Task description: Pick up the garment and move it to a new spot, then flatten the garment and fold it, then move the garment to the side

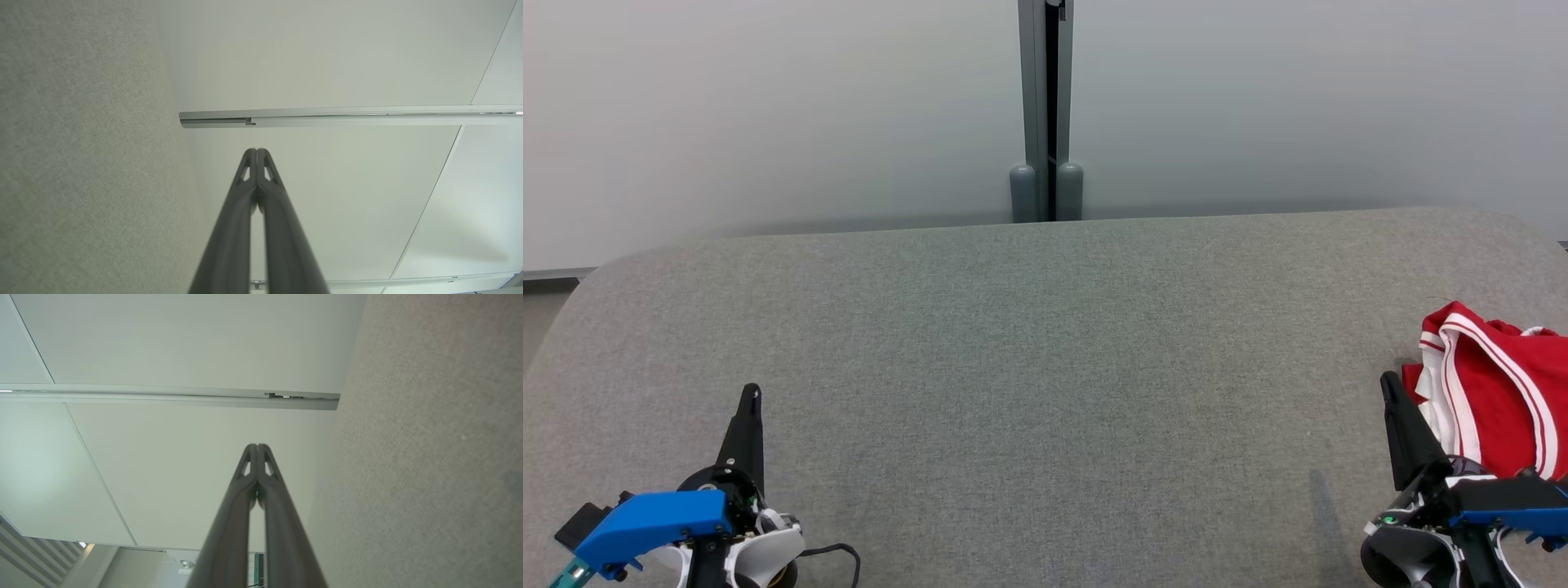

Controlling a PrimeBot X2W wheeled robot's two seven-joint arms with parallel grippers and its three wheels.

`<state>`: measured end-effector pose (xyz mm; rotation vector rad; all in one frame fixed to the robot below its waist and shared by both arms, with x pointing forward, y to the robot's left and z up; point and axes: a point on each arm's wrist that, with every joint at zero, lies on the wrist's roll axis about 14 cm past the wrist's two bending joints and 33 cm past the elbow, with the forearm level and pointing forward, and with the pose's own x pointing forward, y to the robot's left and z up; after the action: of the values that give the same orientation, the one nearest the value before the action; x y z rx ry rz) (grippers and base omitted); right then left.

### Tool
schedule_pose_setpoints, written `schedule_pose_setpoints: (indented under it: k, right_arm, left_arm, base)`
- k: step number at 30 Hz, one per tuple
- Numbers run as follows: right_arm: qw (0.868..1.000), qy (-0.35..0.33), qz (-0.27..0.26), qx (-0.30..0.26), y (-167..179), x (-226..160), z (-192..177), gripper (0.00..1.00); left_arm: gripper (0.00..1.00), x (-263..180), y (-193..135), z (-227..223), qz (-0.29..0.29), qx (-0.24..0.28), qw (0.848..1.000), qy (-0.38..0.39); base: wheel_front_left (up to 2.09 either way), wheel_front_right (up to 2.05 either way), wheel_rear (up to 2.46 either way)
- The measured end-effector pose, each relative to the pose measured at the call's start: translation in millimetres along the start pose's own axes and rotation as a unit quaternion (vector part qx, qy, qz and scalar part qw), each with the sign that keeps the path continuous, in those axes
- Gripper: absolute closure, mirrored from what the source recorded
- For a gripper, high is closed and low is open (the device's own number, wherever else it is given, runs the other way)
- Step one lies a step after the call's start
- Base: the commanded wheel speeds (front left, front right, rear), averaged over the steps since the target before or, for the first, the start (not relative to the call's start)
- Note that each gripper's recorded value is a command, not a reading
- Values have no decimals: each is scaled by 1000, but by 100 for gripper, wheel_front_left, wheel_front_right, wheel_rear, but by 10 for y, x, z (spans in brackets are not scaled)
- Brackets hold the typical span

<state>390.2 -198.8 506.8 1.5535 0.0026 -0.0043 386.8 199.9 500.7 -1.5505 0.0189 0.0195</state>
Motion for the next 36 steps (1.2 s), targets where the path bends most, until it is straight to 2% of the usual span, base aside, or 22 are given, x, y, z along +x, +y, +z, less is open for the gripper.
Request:
schedule_pose_setpoints:
  k: [36]
  right_arm:
    - [1000, 1, 3, 12, 13, 1, -2, 100]
  left_arm:
    - [100, 7, -25, 4, -5, -11, 1000, 0]
  base:
    - [0, 0, 0]
